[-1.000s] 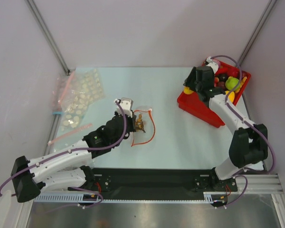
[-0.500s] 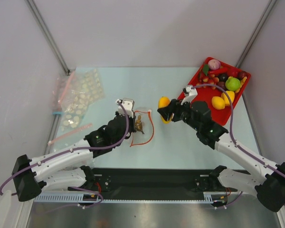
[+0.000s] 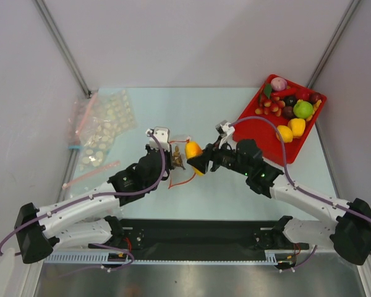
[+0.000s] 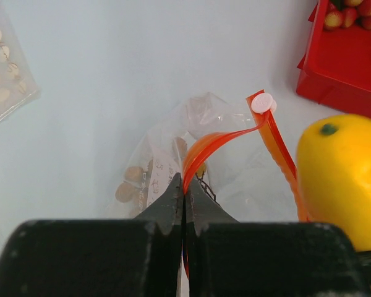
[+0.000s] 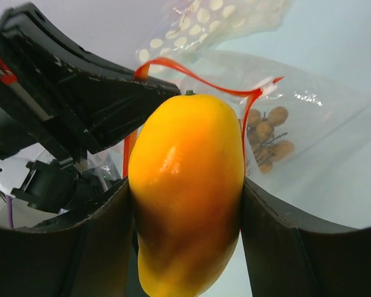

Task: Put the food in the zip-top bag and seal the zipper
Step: Place the fake fruit in the zipper food storage bag.

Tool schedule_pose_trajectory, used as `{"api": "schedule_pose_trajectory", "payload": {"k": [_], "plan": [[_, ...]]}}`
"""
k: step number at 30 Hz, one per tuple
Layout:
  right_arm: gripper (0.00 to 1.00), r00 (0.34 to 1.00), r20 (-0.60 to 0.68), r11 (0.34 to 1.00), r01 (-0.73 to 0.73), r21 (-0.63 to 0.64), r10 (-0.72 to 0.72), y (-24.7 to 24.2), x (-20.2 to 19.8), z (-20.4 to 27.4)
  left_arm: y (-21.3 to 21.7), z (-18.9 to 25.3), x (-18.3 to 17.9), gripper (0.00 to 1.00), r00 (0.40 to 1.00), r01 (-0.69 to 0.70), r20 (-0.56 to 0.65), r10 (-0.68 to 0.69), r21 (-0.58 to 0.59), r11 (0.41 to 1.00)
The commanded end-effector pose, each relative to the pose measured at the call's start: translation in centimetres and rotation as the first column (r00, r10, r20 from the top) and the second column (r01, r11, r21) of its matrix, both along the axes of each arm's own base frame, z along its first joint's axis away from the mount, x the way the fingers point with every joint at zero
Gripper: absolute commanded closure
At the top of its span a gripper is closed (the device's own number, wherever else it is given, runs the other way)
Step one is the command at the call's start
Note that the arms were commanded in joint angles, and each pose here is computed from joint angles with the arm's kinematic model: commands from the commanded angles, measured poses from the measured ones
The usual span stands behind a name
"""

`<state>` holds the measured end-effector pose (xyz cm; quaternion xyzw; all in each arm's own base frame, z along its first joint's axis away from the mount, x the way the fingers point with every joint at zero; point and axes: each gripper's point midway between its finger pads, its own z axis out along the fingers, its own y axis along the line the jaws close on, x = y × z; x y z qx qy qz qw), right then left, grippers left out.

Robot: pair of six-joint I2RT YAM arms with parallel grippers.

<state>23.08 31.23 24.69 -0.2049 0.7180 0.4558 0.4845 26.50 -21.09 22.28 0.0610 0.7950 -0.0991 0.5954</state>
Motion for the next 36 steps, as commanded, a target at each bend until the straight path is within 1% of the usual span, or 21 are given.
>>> {"api": "schedule_pose_trajectory", "payload": {"k": [1, 4, 6, 9, 15, 21, 25, 28, 29, 32, 36], "plan": [[0.65, 0.998, 0.039, 0.998, -0.059, 0.036, 0.057, 1.8, -0.3, 1.0, 0.5, 2.1, 0.3, 1.0, 0.998, -0.034, 0.047, 0.037, -0.07, 0.997], [0.65, 0.995, 0.037, 0.995, -0.098, 0.025, 0.097, 3.2, -0.8, 0.3, 0.3, 2.2, 0.2, 1.0, 0.999, -0.018, 0.047, 0.022, -0.083, 0.996], [0.65, 0.995, 0.03, 0.995, -0.098, 0.008, 0.098, 3.9, -1.0, -0.1, 0.2, 2.2, 0.2, 1.0, 0.999, -0.018, 0.047, 0.022, -0.088, 0.996], [0.65, 0.996, 0.008, 0.996, -0.09, -0.009, 0.09, 4.7, -0.7, -1.0, -0.4, 2.1, 0.0, 1.0, 0.998, 0.022, 0.054, -0.017, -0.101, 0.995], [0.67, 0.997, -0.047, 0.998, -0.056, -0.021, 0.054, 5.2, 0.3, -2.5, -1.9, 2.3, -0.7, 1.0, 0.991, 0.122, 0.079, -0.112, -0.138, 0.983], [0.68, 0.998, -0.06, 1.0, -0.001, -0.017, 0.0, 4.9, 1.0, -2.5, -3.5, 2.4, -1.3, 1.0, 0.977, 0.208, 0.082, -0.197, -0.167, 0.964], [0.65, 0.997, -0.063, 0.999, 0.034, -0.028, -0.036, 4.5, 1.5, -2.8, -3.9, 2.7, -1.7, 1.0, 0.973, 0.227, 0.08, -0.215, -0.19, 0.955], [0.42, 0.996, -0.064, 0.998, 0.057, -0.036, -0.059, 4.2, 1.8, -2.8, -3.5, 2.9, -1.7, 1.0, 0.978, 0.208, 0.075, -0.196, -0.198, 0.958], [0.31, 0.996, -0.066, 0.997, 0.061, -0.043, -0.064, 4.1, 1.8, -3.0, -3.3, 3.0, -1.7, 1.0, 0.979, 0.201, 0.075, -0.19, -0.202, 0.959], [0.23, 0.995, -0.051, 0.995, 0.087, -0.046, -0.089, 3.5, 1.9, -2.6, -2.7, 2.8, -1.4, 1.0, 0.987, 0.159, 0.064, -0.149, -0.209, 0.965], [0.18, 0.993, -0.025, 0.993, 0.113, -0.035, -0.114, 2.5, 1.7, -1.6, -2.5, 3.1, -1.1, 1.0, 0.992, 0.125, 0.051, -0.116, -0.225, 0.966]]}}
